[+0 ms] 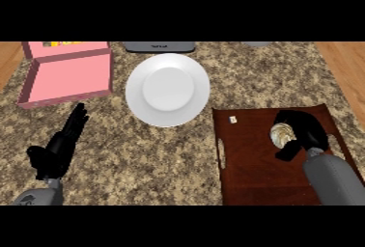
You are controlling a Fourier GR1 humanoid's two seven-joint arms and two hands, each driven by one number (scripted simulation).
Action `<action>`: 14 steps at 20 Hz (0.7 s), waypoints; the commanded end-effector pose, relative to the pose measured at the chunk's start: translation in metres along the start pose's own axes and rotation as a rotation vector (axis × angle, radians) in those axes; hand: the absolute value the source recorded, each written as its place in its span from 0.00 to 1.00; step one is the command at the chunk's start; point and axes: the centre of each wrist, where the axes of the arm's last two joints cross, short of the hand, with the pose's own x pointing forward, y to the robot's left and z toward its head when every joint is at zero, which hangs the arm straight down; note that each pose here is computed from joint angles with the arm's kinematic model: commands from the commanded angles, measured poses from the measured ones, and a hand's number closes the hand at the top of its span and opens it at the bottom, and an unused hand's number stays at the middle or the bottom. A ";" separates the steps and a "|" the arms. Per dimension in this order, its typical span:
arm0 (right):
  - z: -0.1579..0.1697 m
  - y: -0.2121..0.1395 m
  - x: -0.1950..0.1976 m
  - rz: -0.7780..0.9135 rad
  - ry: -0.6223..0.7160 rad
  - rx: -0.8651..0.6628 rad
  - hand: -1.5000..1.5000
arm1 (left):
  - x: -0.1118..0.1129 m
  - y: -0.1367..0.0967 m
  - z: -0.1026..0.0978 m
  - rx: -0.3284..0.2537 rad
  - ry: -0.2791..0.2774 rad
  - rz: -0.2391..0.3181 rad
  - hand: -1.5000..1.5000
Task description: Pick the cupcake from the tray and place it in the plate
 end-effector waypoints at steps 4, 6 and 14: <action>0.035 -0.019 0.039 -0.063 -0.071 -0.183 1.00 | -0.007 -0.002 0.013 0.004 -0.003 -0.002 0.50; 0.046 -0.033 0.046 -0.052 -0.107 -0.240 1.00 | 0.004 0.005 -0.005 0.006 0.005 0.013 0.50; 0.083 -0.078 0.091 -0.108 -0.222 -0.462 1.00 | 0.013 0.002 0.003 0.014 0.002 -0.009 0.50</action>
